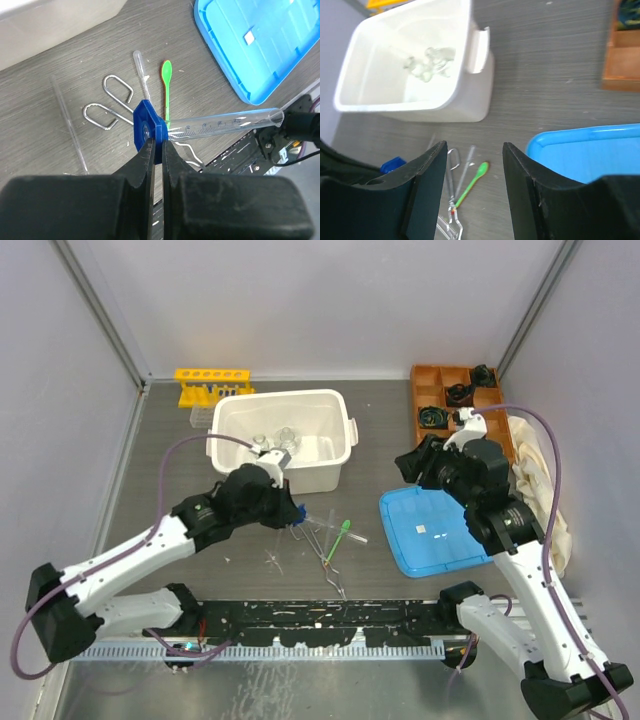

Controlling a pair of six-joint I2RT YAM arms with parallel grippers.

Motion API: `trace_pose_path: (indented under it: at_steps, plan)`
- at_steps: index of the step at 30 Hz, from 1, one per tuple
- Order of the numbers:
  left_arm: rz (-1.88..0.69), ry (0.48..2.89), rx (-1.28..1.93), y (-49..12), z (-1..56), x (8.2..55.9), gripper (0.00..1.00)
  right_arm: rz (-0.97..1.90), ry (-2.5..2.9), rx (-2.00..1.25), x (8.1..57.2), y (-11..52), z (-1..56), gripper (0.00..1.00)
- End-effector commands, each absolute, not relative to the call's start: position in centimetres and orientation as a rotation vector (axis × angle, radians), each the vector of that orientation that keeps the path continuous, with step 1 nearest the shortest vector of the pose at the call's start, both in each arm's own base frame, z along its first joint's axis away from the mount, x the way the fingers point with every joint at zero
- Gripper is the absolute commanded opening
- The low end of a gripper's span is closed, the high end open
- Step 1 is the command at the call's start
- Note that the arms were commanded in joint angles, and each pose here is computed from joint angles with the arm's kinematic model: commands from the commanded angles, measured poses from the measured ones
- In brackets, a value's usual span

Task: Organize the chemistry lab equipment
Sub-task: Place the chemistry item in the storage box.

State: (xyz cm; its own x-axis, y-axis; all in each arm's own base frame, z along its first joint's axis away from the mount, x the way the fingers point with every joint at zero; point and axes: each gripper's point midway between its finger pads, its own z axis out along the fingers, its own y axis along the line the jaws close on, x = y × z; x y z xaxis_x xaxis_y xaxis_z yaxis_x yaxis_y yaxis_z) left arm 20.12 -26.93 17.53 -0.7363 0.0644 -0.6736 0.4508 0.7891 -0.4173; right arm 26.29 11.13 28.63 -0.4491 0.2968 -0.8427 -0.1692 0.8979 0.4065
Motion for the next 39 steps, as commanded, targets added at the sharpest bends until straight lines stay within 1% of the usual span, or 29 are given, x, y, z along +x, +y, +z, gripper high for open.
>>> trace_pose_path:
  at_steps: [1,5,11,15,22,30,39]
  plan:
    - [-0.849,2.135,0.132,-25.8,21.7,21.4,0.00,0.841,1.935,0.006,24.7,15.4,29.4,0.55]
    - [-0.918,2.094,-0.020,-24.3,22.1,21.1,0.00,0.966,1.935,-0.013,23.7,16.8,28.4,0.55]
    - [-0.987,2.060,-0.208,-23.0,21.1,21.3,0.00,1.011,1.878,-0.043,22.8,17.1,29.3,0.56]
    - [-1.065,2.034,-0.310,-23.2,20.3,21.6,0.00,1.076,1.853,-0.075,22.2,17.9,30.0,0.56]
    - [-1.191,1.965,-0.449,-23.5,20.4,21.8,0.00,1.133,1.870,-0.070,21.8,18.4,28.8,0.54]
    - [-1.296,1.896,-0.498,-23.8,21.2,21.6,0.00,1.154,1.919,-0.077,22.2,19.0,26.7,0.55]
    - [-1.313,1.938,-0.467,-25.0,20.8,21.7,0.00,1.171,1.909,-0.106,22.7,19.5,27.0,0.55]
